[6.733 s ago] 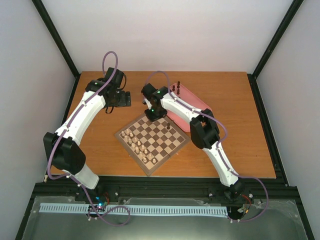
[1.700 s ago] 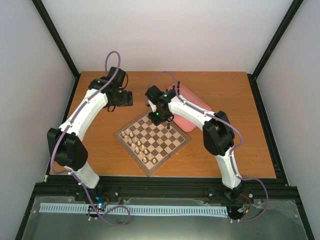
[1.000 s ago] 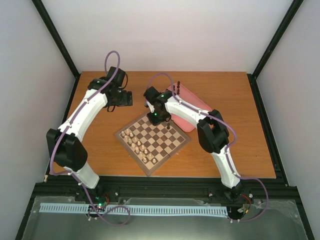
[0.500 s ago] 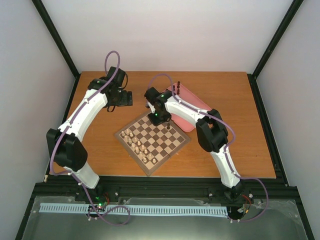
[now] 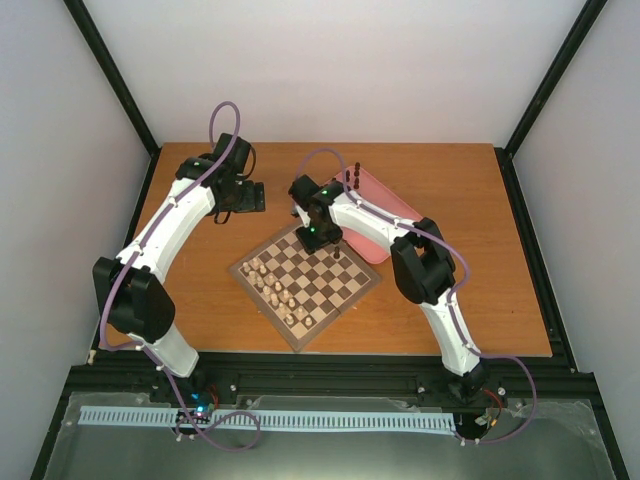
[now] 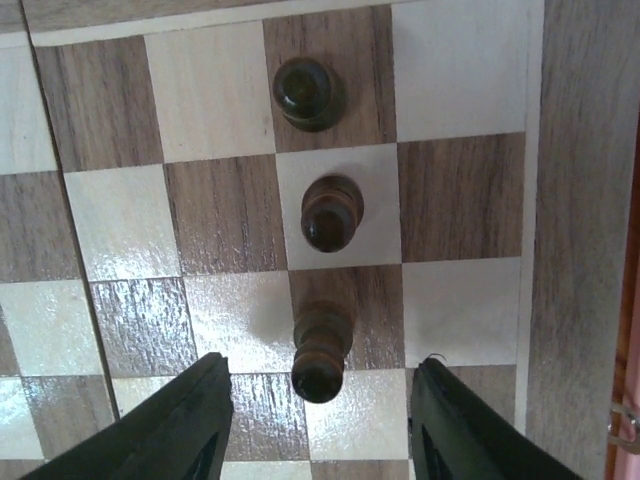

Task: Set up the chess pieces on the board
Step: Place the chess piece on the chessboard.

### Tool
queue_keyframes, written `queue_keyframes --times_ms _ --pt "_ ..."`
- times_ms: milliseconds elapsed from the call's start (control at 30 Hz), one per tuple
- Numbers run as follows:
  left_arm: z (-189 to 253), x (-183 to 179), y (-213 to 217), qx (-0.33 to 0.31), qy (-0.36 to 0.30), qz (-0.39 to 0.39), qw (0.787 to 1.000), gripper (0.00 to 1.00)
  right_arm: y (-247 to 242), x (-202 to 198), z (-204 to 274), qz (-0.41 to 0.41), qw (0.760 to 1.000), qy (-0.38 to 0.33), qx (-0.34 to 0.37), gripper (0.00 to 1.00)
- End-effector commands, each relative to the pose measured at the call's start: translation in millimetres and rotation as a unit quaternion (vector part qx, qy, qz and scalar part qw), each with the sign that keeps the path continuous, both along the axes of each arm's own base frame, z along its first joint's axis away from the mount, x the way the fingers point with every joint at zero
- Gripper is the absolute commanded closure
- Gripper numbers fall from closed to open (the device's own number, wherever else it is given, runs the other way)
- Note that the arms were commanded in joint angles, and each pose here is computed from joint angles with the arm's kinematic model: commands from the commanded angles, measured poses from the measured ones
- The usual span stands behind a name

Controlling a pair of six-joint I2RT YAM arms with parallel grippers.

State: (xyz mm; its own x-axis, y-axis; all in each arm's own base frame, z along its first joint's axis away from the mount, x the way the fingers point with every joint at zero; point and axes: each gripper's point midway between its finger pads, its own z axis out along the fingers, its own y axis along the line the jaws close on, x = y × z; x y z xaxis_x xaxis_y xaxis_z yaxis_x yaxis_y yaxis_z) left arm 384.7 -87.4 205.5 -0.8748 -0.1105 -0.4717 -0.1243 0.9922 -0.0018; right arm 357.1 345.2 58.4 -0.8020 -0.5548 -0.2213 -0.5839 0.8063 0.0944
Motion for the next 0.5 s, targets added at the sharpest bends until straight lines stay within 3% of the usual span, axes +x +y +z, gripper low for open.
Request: queue_keyframes --times_ms 0,267,467 --pt "5.5 2.3 3.7 -0.001 -0.011 0.005 1.0 0.0 0.8 -0.9 32.2 0.006 0.999 -0.019 0.026 0.48" --pt "6.1 1.6 3.8 -0.001 -0.011 0.005 1.0 0.0 -20.8 26.8 99.4 -0.039 0.994 -0.082 0.061 0.41" --pt "8.6 2.6 2.4 -0.006 -0.014 0.005 1.0 0.0 -47.0 79.2 91.2 -0.1 0.989 -0.097 0.047 0.42"
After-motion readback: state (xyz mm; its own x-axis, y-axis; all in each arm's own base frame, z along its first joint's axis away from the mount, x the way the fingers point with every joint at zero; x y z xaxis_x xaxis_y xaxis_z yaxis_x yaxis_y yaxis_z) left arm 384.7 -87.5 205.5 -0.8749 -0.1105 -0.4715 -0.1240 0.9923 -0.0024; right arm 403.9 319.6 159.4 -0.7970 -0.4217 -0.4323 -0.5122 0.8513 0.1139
